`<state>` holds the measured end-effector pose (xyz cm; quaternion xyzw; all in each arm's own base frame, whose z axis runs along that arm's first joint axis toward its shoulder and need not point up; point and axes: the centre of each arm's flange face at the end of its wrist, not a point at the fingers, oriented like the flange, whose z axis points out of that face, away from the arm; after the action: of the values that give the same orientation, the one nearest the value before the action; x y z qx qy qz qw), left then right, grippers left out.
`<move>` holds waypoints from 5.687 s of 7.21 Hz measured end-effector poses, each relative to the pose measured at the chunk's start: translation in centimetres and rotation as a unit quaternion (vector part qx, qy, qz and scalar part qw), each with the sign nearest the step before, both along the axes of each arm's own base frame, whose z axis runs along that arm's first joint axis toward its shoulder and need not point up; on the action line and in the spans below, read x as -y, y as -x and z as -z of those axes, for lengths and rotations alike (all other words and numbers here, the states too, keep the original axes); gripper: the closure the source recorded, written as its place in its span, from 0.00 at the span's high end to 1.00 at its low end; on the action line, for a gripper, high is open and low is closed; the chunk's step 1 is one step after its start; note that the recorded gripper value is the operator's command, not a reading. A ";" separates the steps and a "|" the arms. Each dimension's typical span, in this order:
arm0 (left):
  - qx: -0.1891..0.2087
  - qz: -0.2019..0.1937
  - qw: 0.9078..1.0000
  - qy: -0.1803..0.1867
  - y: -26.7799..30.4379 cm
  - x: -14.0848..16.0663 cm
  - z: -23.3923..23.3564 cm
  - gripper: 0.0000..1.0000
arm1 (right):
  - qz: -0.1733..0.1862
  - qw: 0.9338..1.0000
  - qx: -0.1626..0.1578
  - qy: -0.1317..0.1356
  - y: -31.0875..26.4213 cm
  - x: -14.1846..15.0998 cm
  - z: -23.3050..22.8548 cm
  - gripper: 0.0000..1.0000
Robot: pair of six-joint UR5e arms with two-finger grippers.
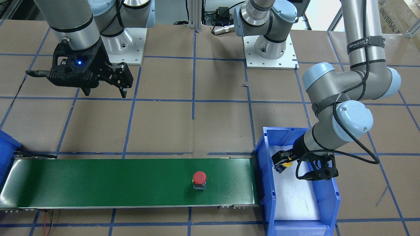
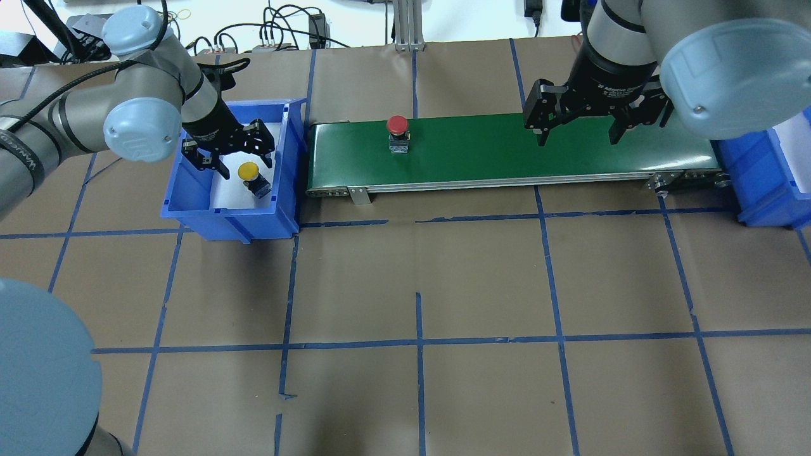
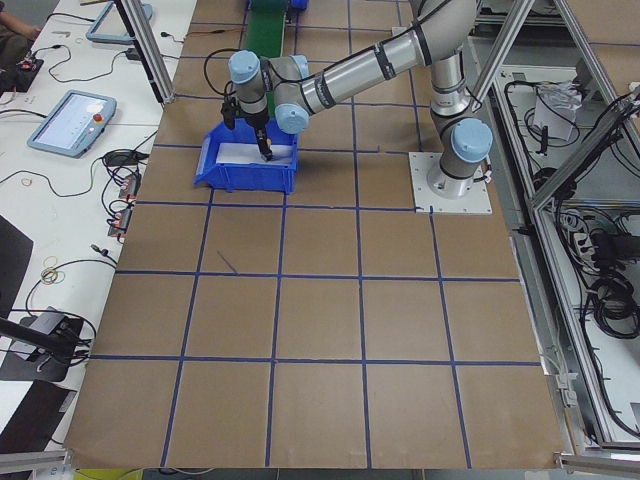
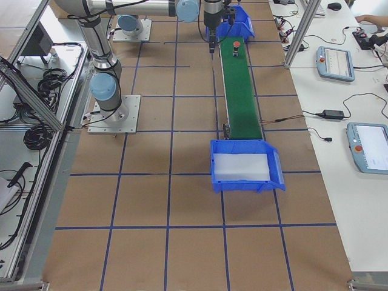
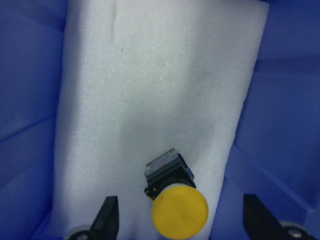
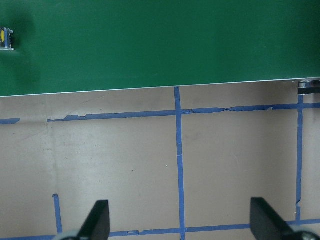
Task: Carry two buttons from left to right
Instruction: 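Lower the left gripper, grasp the yellow push-button and lift it, then place the yellow button on the conveyor behind the red button, then raise the left gripper beside the bin while the right gripper nears the conveyor end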
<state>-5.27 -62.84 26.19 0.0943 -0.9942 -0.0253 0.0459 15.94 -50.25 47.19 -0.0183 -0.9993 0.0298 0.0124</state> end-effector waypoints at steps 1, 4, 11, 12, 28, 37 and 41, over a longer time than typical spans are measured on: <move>0.001 0.002 1.000 -0.002 0.1 -0.1 0.4 0.88 | 0.000 1.000 0.000 0.000 0.0 0.0 0.0 1.00; 0.002 0.004 1.000 -0.004 0.1 -0.3 0.9 0.84 | -0.001 1.000 0.000 -0.001 0.0 -0.1 0.1 1.00; 0.000 0.016 1.000 0.012 0.1 0.3 -0.2 0.06 | -0.001 1.000 0.000 -0.003 -0.1 -0.2 0.4 1.00; 0.000 0.016 1.000 0.014 0.1 0.4 -0.4 0.03 | -0.001 1.000 0.000 -0.005 -0.1 -0.4 0.5 1.00; -0.053 -0.016 0.997 0.056 15.2 5.1 -6.9 0.03 | -0.025 1.000 0.004 0.004 1.8 0.5 0.2 1.00; -0.050 -0.010 0.996 0.075 15.1 5.2 -7.8 1.00 | -0.026 1.000 0.007 0.002 1.8 0.4 0.3 1.00; 0.025 0.067 0.996 0.050 11.5 -1.8 -17.6 1.00 | -0.012 1.000 0.008 0.010 3.3 1.3 -0.3 1.00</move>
<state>-16.80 -61.08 43.81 0.0259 -0.9991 0.0235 0.0244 12.62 -51.55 47.51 -0.0071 -0.9992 0.0401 0.0036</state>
